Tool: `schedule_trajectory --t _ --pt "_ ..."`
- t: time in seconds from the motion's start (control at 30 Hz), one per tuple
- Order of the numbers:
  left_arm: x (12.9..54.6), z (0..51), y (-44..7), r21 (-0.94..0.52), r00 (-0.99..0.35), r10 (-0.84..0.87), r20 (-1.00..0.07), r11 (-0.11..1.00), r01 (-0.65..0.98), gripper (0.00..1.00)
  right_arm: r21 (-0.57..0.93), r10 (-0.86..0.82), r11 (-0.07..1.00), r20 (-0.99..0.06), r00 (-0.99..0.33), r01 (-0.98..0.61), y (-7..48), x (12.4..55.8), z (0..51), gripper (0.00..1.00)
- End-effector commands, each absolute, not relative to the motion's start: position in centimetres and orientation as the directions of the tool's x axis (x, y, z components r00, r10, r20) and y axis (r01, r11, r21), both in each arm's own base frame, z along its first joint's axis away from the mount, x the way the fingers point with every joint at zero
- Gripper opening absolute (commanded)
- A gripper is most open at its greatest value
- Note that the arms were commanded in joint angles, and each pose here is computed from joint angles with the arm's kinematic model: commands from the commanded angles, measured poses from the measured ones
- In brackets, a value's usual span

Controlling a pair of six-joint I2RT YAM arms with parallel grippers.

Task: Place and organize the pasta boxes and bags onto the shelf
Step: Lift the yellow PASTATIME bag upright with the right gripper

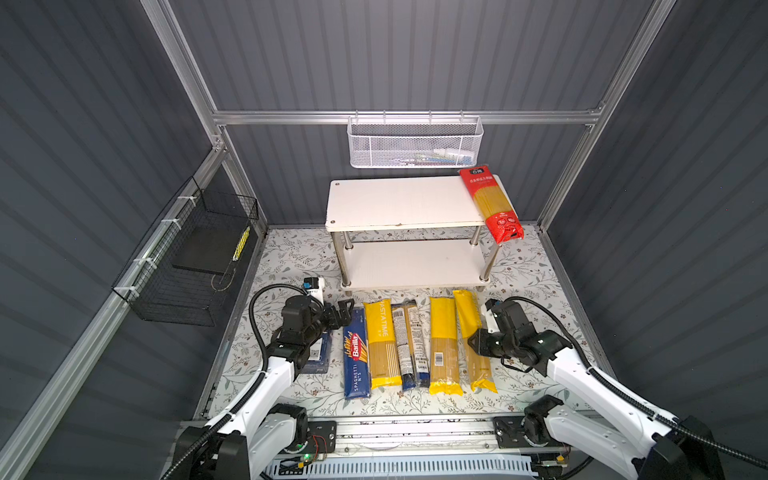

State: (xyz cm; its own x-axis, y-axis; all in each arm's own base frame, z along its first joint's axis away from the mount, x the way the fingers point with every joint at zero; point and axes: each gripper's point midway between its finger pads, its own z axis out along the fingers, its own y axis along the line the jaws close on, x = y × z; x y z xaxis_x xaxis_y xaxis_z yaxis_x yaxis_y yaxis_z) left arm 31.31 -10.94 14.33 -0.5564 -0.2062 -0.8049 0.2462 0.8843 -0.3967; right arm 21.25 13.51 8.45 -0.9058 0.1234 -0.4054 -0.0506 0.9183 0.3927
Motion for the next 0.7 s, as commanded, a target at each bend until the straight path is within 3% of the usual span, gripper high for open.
schedule_trajectory --t 0.0,0.4,0.67 --pt "31.1 13.8 -11.2 -0.391 -0.569 -0.188 -0.801 0.884 0.258 0.99 0.448 0.120 0.884 -0.498 -0.859 -0.137 15.4 22.8 12.4 0.25" --pt "31.2 13.5 -11.4 -0.394 -0.576 -0.186 -0.796 0.882 0.259 0.99 0.512 0.103 0.822 -0.563 -0.820 -0.248 19.1 22.7 17.5 0.25" --pt "31.1 13.8 -11.3 -0.392 -0.567 -0.188 -0.802 0.882 0.262 0.99 0.472 0.022 0.824 -0.577 -0.816 -0.312 22.0 22.5 18.9 0.25"
